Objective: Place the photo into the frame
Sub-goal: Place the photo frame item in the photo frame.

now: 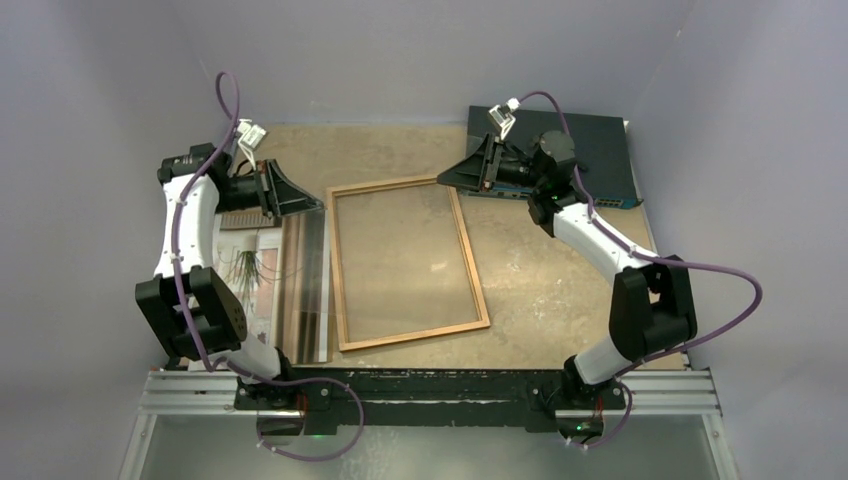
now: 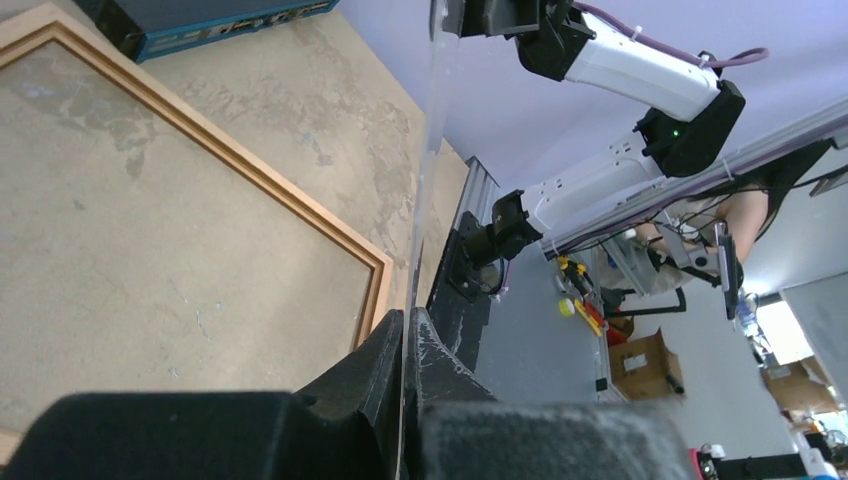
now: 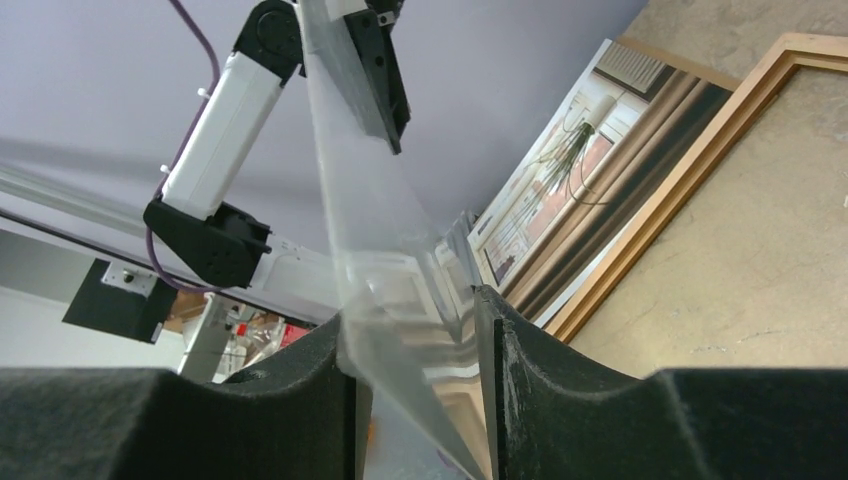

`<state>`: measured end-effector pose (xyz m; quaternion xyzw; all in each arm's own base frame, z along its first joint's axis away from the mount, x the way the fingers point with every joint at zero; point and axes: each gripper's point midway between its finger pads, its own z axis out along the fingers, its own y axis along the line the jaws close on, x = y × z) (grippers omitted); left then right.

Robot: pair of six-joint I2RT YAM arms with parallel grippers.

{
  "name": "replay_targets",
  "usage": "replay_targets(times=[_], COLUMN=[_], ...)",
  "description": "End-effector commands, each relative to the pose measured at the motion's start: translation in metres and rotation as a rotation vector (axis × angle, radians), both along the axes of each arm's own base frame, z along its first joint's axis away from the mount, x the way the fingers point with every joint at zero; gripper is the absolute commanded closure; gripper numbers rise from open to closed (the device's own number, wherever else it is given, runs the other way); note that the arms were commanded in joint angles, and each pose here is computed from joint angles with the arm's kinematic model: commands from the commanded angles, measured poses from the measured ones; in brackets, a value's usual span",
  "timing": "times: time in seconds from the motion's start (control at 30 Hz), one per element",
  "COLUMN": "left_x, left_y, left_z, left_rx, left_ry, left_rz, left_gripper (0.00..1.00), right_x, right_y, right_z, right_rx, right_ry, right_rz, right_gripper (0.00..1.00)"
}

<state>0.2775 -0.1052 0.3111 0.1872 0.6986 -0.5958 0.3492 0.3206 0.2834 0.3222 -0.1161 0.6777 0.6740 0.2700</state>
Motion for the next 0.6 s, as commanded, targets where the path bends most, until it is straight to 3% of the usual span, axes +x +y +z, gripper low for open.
replay_targets(times=[0.0, 0.17, 0.43, 0.57], left_x=[0.001, -0.003, -0.006, -0.007], left_y=[0.008, 0.009, 0.012, 0.014], left_z=[-0.003, -0.014, -0.026, -0.03], left_rx=[-0.066, -0.071, -0.069, -0.066], left_ry=[0.035, 0.051, 0.045, 0.033], left_rz=[0.037, 0.043, 0.063, 0.072], left_gripper=[1.0, 1.0, 1.0, 1.0], right_x=[-0.009, -0.008, -0.006, -0.004], right_y=[-0.001, 0.001, 0.003, 0.004], right_z=[0.019, 0.002, -0.045, -0.065], right_rx=[0.022, 0.011, -0.033, -0.02], right_ry=[-0.089, -0.058, 0.009, 0.049], right_rz=[0.001, -0.004, -0.034, -0.051], right_gripper=[0.58, 0.6, 0.51, 0.52])
